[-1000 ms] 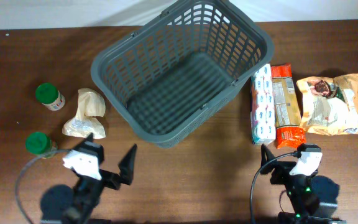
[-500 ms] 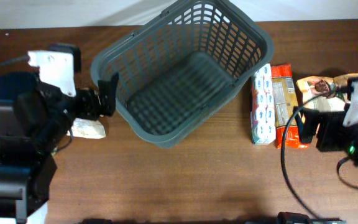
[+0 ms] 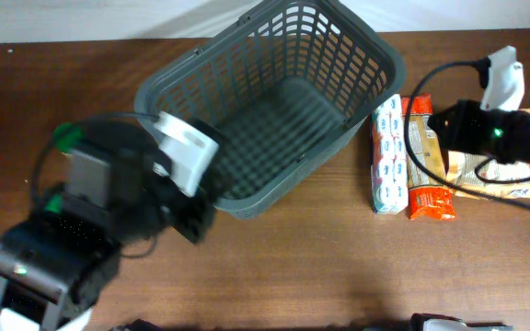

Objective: Pack container
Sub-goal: 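Move both grippers to the grey basket rim and grasp it, then pull the grey basket toward the center and straighten it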

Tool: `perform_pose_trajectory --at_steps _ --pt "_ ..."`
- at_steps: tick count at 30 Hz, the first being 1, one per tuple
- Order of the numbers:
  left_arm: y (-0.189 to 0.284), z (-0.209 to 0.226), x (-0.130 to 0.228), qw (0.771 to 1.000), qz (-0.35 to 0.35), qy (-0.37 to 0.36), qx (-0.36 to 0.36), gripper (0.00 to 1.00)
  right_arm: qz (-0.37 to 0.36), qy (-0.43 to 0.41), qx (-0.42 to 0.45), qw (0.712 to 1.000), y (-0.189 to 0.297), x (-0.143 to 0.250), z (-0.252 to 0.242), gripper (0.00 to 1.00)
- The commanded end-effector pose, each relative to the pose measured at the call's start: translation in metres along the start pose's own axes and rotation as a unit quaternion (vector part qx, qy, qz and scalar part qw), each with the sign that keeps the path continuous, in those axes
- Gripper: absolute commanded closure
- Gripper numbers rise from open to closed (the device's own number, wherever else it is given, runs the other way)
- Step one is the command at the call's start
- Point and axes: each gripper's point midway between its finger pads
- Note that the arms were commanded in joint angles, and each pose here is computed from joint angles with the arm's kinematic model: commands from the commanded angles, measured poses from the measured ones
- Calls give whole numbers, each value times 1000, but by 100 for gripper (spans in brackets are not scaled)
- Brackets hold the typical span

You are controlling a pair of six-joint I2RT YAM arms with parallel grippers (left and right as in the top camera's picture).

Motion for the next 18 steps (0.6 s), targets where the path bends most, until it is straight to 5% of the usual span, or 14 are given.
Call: perform_pose_trajectory --at_steps 1,7,18 --pt "-12 -10 13 995 56 -81 -35 98 6 37 -28 999 -16 -4 25 96" --pt "-62 -47 44 972 181 -149 11 98 -31 86 -16 996 -44 -15 62 96" --pt "-124 -31 64 945 279 -167 -14 98 8 56 -4 998 -126 -26 65 96"
Point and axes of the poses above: each gripper's point midway between its finger pads, its own y axis back along the fingers, its own z axis along the line the jaws close on, x = y × z, and after that the axes turned 12 degrees about -y, right-handed
